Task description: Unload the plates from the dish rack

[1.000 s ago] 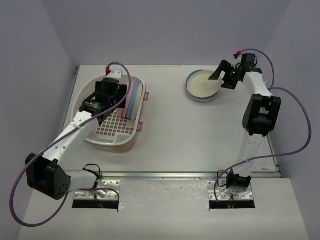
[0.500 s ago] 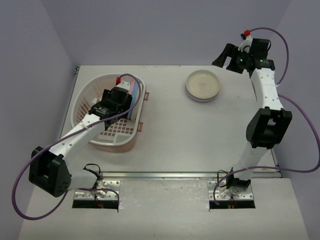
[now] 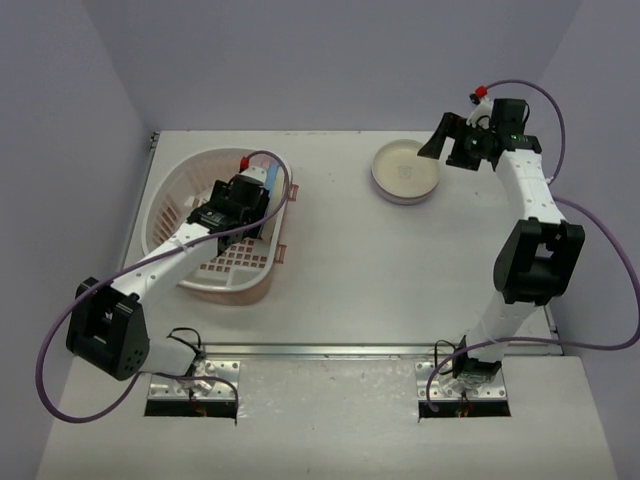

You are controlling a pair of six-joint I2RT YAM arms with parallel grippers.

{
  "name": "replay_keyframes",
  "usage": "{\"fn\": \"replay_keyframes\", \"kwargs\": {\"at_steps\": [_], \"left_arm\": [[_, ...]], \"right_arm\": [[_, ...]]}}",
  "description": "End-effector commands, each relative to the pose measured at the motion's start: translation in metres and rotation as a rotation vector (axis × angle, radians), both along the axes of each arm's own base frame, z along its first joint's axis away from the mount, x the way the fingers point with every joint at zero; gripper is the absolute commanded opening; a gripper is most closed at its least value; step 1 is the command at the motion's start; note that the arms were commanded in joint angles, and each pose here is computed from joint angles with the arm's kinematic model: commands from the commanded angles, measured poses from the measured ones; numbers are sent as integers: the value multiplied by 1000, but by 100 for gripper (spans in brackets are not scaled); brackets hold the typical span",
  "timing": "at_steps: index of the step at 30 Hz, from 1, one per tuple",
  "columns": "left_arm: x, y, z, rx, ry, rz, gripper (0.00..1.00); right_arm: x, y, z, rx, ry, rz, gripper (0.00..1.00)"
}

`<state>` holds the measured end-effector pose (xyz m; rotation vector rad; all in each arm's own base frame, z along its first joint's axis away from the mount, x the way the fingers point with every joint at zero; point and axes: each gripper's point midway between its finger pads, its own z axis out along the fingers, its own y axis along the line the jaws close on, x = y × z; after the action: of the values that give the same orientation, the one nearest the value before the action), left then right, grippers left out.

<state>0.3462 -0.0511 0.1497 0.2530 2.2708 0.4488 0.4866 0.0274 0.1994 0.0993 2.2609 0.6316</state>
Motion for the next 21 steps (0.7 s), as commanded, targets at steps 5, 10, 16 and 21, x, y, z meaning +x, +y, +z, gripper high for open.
{"fn": "replay_keyframes", "kwargs": {"at_steps": [5,10,16,21], "left_arm": [[30,-5,11,1,-84,30,72],[40,-5,18,-13,-118,69,72],[52,7,49,7,-238,158,70],[57,10,55,24,-264,185,68]], "right_arm": [[-2,3,33,-16,-115,27,99],[-5,4,32,-16,-116,31,99],[-9,5,30,-22,-118,42,99],[-10,8,28,-11,-113,45,99]]}}
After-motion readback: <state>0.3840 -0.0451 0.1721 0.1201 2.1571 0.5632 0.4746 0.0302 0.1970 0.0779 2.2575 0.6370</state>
